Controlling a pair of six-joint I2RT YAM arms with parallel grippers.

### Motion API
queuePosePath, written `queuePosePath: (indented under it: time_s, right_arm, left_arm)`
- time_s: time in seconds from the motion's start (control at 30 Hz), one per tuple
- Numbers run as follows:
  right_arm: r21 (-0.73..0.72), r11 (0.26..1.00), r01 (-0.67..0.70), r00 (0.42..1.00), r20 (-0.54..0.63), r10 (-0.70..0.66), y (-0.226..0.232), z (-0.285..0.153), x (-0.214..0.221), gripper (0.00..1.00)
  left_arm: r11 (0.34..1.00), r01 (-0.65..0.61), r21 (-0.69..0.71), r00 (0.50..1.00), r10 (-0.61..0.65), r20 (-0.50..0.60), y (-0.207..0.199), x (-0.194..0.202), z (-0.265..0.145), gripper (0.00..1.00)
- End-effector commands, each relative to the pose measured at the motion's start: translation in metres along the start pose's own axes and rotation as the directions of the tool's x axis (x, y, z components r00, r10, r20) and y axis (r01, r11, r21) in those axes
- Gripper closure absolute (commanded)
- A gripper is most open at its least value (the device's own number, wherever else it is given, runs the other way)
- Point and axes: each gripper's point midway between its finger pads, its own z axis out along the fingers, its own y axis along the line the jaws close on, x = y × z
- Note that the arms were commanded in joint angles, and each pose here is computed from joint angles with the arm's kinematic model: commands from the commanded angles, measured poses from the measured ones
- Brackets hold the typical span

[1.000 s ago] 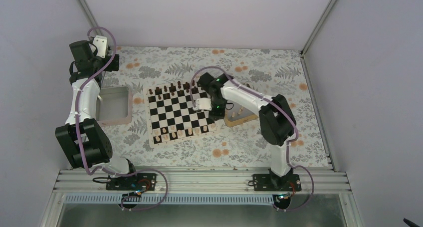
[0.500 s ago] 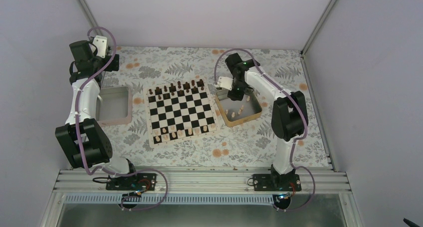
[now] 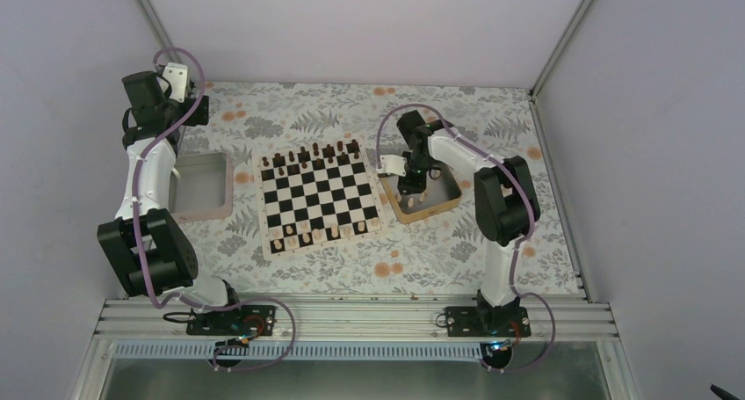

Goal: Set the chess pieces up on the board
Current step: Pick up the chess piece from the storage box.

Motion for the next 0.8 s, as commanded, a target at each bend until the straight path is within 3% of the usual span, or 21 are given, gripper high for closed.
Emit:
queuePosePath:
  time_s: [0.0, 0.4, 0.6, 0.77]
  right_arm:
    - [-0.052, 0.998, 0.036, 0.997, 0.066, -0.032, 0.004, 0.012, -0.01, 0.57]
    - [-0.077, 0.997, 0.025, 0.999, 0.043, -0.021, 0.006, 0.027, -0.009, 0.61]
    - [-0.069, 0.997, 0.024, 0.998, 0.053, -0.02, 0.003, 0.028, -0.012, 0.81]
    - [-0.041, 0.999, 0.014, 0.999, 0.049, -0.012, 0.0, 0.02, -0.013, 0.89]
  left_arm:
    - [1.0, -0.003, -0.022, 1.0, 0.004, 0.025, 0.006, -0.006, -0.005, 0.0]
    - [1.0, -0.005, -0.02, 1.0, 0.005, 0.02, 0.006, -0.005, -0.004, 0.0]
    - [1.0, -0.005, -0.016, 1.0, 0.005, 0.021, 0.005, -0.004, -0.004, 0.0]
    - [1.0, -0.005, -0.014, 1.0, 0.006, 0.025, 0.004, -0.006, -0.004, 0.0]
